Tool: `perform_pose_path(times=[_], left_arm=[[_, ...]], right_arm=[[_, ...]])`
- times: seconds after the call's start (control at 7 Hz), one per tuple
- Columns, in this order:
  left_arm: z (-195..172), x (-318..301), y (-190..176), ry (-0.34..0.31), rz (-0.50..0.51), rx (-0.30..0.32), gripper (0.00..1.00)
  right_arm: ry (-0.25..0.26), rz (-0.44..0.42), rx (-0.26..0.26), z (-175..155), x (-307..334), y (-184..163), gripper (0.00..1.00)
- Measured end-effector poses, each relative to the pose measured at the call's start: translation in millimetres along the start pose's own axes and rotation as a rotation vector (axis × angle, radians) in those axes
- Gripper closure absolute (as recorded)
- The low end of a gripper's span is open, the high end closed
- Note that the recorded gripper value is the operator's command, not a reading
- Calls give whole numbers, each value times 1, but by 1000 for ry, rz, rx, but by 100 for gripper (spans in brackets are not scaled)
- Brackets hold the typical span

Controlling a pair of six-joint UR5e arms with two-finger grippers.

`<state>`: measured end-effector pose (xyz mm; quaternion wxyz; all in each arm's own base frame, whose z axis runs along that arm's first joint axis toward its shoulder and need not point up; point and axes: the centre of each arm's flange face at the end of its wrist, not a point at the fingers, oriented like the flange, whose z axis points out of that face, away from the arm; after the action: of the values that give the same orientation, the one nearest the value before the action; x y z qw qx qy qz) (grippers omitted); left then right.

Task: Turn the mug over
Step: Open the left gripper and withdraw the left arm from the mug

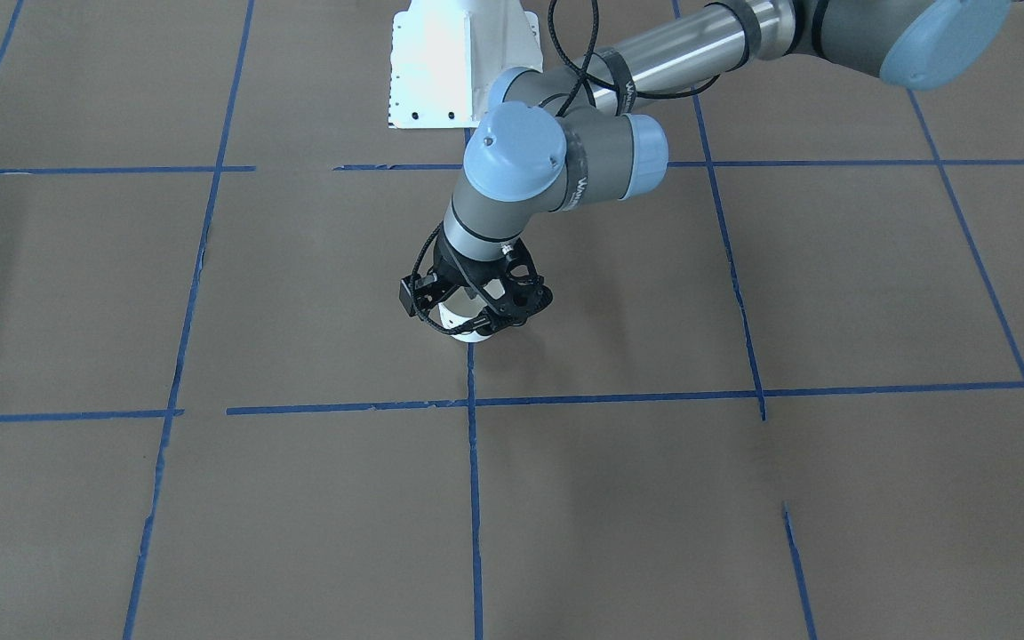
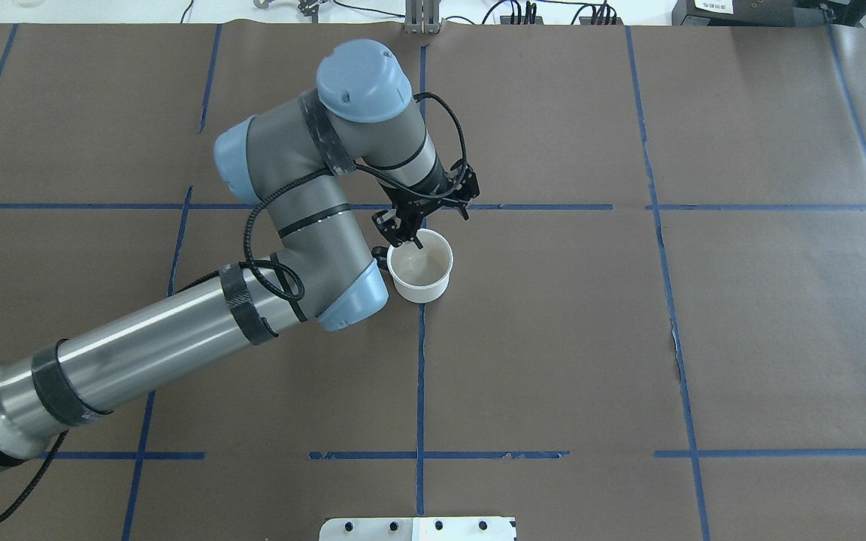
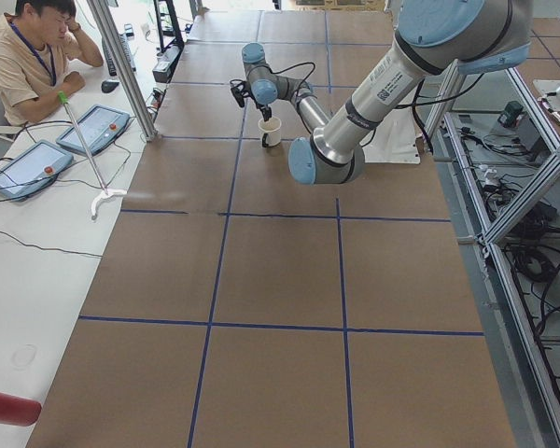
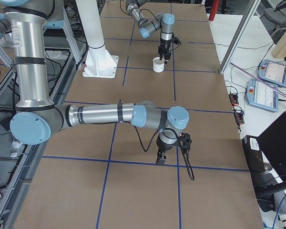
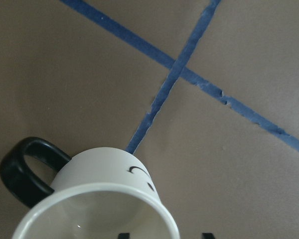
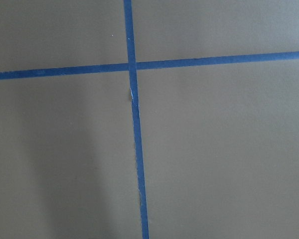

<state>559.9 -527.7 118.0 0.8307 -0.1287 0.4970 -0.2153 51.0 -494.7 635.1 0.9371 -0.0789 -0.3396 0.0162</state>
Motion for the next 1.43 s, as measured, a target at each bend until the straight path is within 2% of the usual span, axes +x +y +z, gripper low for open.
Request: perform_pose_path(times=[0.29, 0.43, 0.57, 0.71, 0.86, 1.14, 1.29, 1.43], left_arm=[[-70, -46, -25, 3, 83, 34, 0], [-109, -91, -52, -14, 182, 79, 0], [-161, -146, -102, -30, 301, 160, 0], [-203, -209, -154, -81, 423, 231, 0], [-231, -290, -202, -172, 548, 262, 0], [-280, -463, -291, -357, 702, 244, 0], [-297, -545, -317, -405, 707, 208, 0], [-301, -606, -323, -397, 673, 165, 0]], right_arm=[[0, 0, 0, 0, 0, 0, 0], [0, 0, 0, 0, 0, 0, 0], [0, 0, 0, 0, 0, 0, 0], [0, 0, 0, 0, 0, 0, 0], [0, 0, 0, 0, 0, 0, 0], [0, 0, 0, 0, 0, 0, 0], [0, 0, 0, 0, 0, 0, 0], [0, 0, 0, 0, 0, 0, 0]])
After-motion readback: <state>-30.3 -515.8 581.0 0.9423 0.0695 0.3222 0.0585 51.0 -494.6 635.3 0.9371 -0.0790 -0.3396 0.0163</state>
